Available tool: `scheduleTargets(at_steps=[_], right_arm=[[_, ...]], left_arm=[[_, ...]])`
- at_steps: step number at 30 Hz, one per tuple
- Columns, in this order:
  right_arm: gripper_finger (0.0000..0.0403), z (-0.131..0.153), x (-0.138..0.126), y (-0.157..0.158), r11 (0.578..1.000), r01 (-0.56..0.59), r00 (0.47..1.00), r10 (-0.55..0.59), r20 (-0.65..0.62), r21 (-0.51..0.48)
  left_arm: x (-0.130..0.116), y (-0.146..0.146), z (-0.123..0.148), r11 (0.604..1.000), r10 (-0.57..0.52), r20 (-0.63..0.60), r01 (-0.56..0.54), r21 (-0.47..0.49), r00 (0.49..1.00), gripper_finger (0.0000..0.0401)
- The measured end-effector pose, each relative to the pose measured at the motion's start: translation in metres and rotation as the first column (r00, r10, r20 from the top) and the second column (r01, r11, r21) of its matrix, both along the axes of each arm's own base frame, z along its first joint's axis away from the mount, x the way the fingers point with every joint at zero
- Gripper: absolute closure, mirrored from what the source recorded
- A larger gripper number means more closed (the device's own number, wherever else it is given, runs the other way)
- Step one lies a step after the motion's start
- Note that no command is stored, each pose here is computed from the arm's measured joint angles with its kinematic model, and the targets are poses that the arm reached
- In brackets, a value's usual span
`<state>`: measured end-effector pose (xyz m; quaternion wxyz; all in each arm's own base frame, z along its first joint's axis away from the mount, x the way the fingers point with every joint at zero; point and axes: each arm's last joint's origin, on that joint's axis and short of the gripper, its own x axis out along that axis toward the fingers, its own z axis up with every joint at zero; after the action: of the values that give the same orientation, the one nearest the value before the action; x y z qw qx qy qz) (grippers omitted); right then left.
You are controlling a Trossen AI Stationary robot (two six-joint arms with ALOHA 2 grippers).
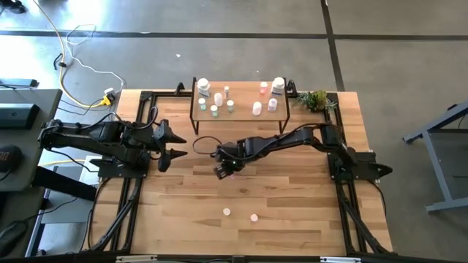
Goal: Pick and place medicine bottles onto shelf by color
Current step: Put the purple medicine bottle on the shelf
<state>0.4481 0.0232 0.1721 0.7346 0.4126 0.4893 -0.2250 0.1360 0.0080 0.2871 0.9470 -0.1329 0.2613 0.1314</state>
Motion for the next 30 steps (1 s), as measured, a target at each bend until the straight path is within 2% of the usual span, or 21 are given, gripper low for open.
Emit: scheduleTargets(at_steps=[6,11,16,21,30], right_arm=[[0.0313,0.044,-0.006,-0.003,0.995,0.01,0.99,0.004,0.139,-0.096],[0.0313,0.084,-0.009,-0.003,0.983,0.023,0.949,0.035,0.312,-0.181],[0.0313,0.123,-0.013,-0.004,0.964,0.054,0.871,0.082,0.484,-0.261],[0.0313,0.151,-0.016,-0.004,0.939,0.065,0.784,0.161,0.6,-0.337],[0.0313,0.181,-0.012,0.002,0.881,0.06,0.585,0.35,0.732,-0.469]], left_arm=[[0.0,0.0,0.001,1.0,0.001,0.006,-0.001,-0.001,1.0,0.0176],[0.004,0.0,0.005,1.0,0.009,0.07,-0.007,-0.016,0.998,0.0176],[0.007,0.0,0.011,0.999,0.0,0.141,0.006,-0.04,0.99,0.0176],[0.009,0.0,0.015,0.997,0.023,0.192,-0.009,-0.073,0.981,0.0176],[0.021,0.0,0.029,0.986,0.078,0.356,-0.019,-0.165,0.931,0.0176]])
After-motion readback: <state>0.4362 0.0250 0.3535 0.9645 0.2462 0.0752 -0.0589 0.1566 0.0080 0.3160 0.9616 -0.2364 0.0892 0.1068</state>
